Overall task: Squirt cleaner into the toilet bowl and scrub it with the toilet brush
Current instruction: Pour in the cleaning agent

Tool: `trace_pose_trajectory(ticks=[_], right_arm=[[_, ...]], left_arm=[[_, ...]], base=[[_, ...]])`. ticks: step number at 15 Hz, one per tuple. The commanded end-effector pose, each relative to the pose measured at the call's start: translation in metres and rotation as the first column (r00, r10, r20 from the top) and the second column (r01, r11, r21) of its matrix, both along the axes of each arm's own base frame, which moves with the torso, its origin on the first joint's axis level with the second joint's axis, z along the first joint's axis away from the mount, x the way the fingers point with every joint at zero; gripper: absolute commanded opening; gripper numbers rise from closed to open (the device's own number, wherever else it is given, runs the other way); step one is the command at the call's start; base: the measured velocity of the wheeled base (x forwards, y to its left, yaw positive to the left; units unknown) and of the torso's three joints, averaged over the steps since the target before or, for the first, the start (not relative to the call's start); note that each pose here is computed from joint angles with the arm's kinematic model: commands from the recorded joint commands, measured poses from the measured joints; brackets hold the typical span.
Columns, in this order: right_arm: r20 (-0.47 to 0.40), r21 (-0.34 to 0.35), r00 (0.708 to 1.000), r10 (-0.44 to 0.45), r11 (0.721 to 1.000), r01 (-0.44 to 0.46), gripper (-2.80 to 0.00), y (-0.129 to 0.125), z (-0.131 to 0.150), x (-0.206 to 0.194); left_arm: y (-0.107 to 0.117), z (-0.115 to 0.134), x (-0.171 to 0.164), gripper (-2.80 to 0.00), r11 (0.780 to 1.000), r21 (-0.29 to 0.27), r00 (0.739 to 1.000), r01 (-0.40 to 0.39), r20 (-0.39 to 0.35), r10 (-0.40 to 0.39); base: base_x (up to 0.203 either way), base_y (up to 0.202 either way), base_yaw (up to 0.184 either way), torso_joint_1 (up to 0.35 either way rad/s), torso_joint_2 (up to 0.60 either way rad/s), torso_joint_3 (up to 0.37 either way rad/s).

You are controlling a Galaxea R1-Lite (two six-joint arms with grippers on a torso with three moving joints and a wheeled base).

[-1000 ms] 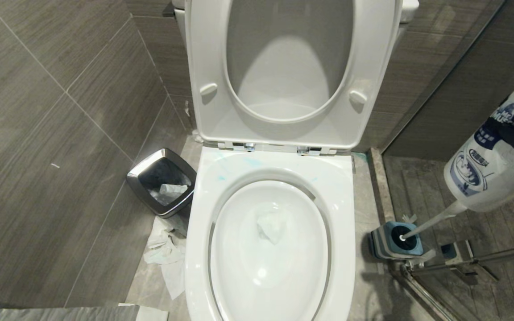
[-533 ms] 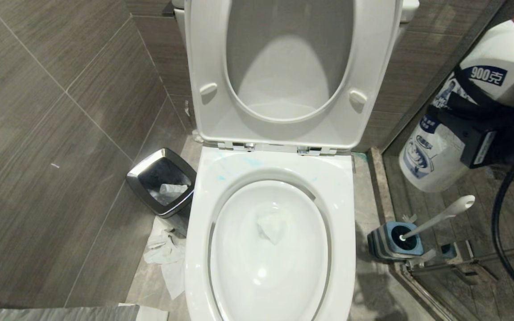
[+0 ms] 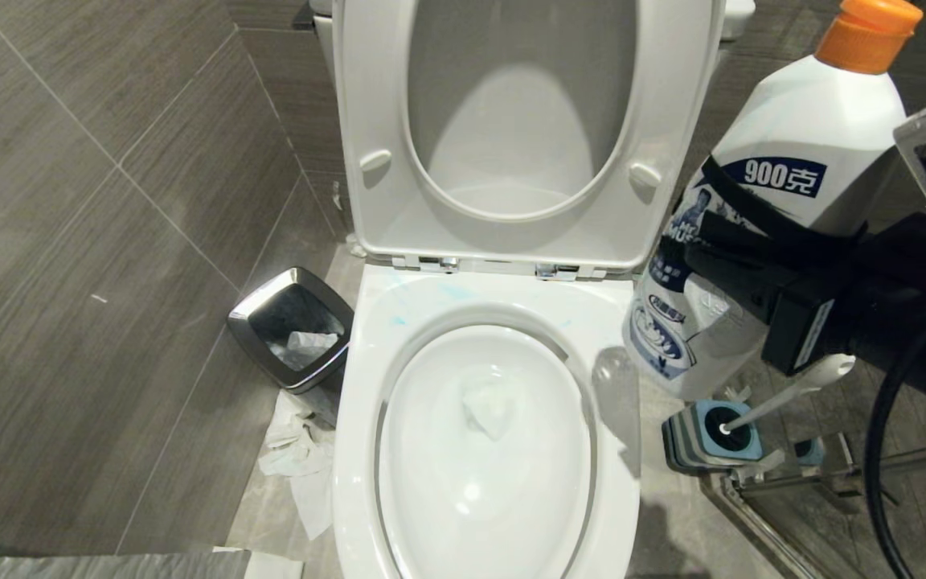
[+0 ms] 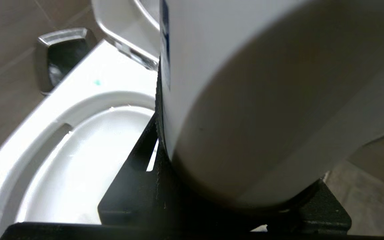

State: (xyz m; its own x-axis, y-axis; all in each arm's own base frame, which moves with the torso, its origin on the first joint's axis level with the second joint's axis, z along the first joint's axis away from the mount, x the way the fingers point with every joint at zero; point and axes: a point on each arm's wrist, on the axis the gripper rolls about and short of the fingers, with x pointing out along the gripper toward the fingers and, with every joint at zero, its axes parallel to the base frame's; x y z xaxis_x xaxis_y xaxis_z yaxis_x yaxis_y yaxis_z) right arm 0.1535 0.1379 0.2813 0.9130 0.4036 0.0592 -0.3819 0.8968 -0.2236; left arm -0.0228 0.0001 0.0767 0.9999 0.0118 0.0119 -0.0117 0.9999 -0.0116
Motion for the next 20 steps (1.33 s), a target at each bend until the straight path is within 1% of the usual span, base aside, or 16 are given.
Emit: trace_pose_trajectory(ticks=[1,3,5,6,7,8,9,11,13,14,16,17,20], right_arm=[[0.007,0.004,1.0,0.016,1.0,-0.016,-2.8,0.003,0.003,-0.002],[0.005,-0.033,1.0,0.014,0.999,-0.014,-2.8,0.003,-0.001,-0.002],[0.004,-0.116,1.0,0.01,0.993,-0.01,-2.8,0.003,-0.004,-0.001],[0.01,-0.171,1.0,0.008,0.985,-0.006,-2.8,0.005,-0.006,0.0],[0.022,-0.234,1.0,0.003,0.972,0.002,-2.8,0.006,-0.009,0.002],[0.035,-0.302,0.999,-0.007,0.953,0.018,-2.8,0.01,-0.012,0.006],[0.045,-0.351,0.999,-0.024,0.936,0.038,-2.8,0.013,-0.014,0.01],[0.063,-0.427,0.996,-0.055,0.901,0.077,-2.8,0.021,-0.017,0.019],[0.098,-0.516,0.99,-0.101,0.846,0.137,-2.8,0.024,-0.019,0.024],[0.118,-0.563,0.987,-0.109,0.811,0.156,-2.8,0.025,-0.02,0.026],[0.158,-0.655,0.98,-0.12,0.73,0.195,-2.8,0.027,-0.021,0.029],[0.183,-0.699,0.976,-0.121,0.682,0.216,-2.8,0.029,-0.02,0.031],[0.25,-0.794,0.962,-0.113,0.544,0.27,-2.8,0.038,-0.014,0.042]], left_arm=[[0.0,-0.002,0.001,-2.8,1.0,-0.001,1.0,0.0,-0.007,0.0],[0.0,-0.002,0.001,-2.8,1.0,-0.001,1.0,0.0,-0.007,0.0],[0.0,-0.002,0.001,-2.8,1.0,-0.001,1.0,0.0,-0.007,0.0],[0.0,-0.002,0.001,-2.8,1.0,-0.001,1.0,0.0,-0.007,0.0],[0.0,-0.002,0.001,-2.8,1.0,-0.001,1.0,0.0,-0.007,0.0],[0.0,-0.002,0.001,-2.8,1.0,-0.001,1.0,0.0,-0.007,0.0],[0.0,-0.002,0.001,-2.8,1.0,-0.001,1.0,0.0,-0.007,0.0],[0.0,-0.002,0.001,-2.8,1.0,-0.001,1.0,0.0,-0.007,0.0],[0.0,-0.002,0.001,-2.8,1.0,-0.001,1.0,0.0,-0.007,0.0],[0.0,-0.002,0.001,-2.8,1.0,-0.001,1.0,0.0,-0.007,0.0],[0.0,-0.002,0.001,-2.8,1.0,-0.001,1.0,0.0,-0.007,0.0],[0.0,-0.002,0.001,-2.8,1.0,-0.001,1.0,0.0,-0.007,0.0],[0.0,-0.002,0.001,-2.8,1.0,-0.001,1.0,0.0,-0.007,0.0]], base=[[0.0,0.0,0.0,0.0,0.0,0.0],[0.0,0.0,0.0,0.0,0.0,0.0],[0.0,0.0,0.0,0.0,0.0,0.0],[0.0,0.0,0.0,0.0,0.0,0.0],[0.0,0.0,0.0,0.0,0.0,0.0],[0.0,0.0,0.0,0.0,0.0,0.0],[0.0,0.0,0.0,0.0,0.0,0.0],[0.0,0.0,0.0,0.0,0.0,0.0],[0.0,0.0,0.0,0.0,0.0,0.0],[0.0,0.0,0.0,0.0,0.0,0.0],[0.0,0.0,0.0,0.0,0.0,0.0],[0.0,0.0,0.0,0.0,0.0,0.0],[0.0,0.0,0.0,0.0,0.0,0.0]])
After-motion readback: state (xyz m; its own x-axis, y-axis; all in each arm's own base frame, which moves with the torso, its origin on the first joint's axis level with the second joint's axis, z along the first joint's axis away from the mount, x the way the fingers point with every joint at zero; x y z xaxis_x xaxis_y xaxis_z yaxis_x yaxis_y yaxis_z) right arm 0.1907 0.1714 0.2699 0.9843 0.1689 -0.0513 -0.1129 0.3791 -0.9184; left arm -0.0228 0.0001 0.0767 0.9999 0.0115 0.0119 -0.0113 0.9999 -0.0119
